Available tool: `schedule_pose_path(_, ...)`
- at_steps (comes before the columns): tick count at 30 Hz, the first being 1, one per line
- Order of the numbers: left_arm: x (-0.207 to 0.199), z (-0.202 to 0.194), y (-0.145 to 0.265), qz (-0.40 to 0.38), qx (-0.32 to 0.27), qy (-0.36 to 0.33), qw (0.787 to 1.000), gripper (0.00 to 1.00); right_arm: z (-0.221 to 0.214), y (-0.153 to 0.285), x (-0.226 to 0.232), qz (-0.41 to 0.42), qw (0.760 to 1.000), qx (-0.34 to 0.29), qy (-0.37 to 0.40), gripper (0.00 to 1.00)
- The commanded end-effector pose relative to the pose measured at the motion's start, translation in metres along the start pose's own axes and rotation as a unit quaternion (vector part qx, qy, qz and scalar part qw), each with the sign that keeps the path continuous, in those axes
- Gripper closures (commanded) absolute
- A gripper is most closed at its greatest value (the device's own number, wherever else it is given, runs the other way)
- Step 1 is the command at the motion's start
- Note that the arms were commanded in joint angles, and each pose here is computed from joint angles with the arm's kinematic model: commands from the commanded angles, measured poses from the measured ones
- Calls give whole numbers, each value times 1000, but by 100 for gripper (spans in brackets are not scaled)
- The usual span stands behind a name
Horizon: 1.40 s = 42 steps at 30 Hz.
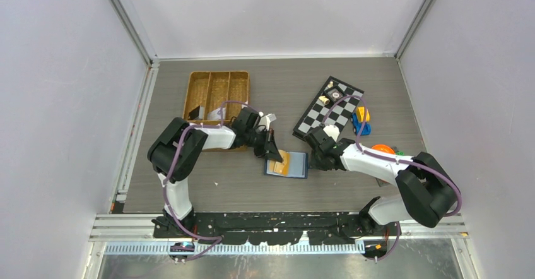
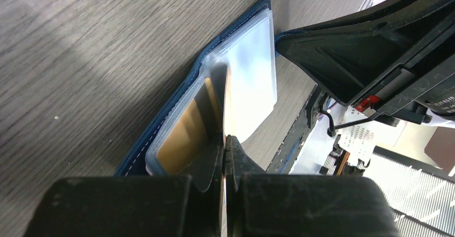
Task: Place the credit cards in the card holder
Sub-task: Insert the credit card into the card holder.
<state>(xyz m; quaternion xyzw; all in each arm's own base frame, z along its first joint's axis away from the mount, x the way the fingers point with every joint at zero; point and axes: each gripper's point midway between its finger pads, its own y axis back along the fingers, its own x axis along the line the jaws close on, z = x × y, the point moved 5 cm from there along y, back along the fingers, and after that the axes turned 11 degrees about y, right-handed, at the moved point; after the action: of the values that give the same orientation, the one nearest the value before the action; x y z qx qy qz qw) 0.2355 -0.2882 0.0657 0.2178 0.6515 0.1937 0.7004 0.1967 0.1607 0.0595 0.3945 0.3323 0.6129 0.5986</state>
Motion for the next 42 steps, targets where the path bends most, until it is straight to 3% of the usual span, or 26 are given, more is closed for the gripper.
schedule_pose_path(1, 2, 5, -2, 0, 5, -29, 1000, 100, -4, -7, -3, -17, 1000, 9, 2, 93)
schedule_pose_path(13, 3, 11, -7, -19, -17, -28, 999, 100, -5, -7, -3, -19, 1000, 12, 2, 93)
schedule_pose_path(42, 18, 4, -19, -37, -58, 52, 996, 100, -4, -3, -1, -8, 1000, 9, 1, 94)
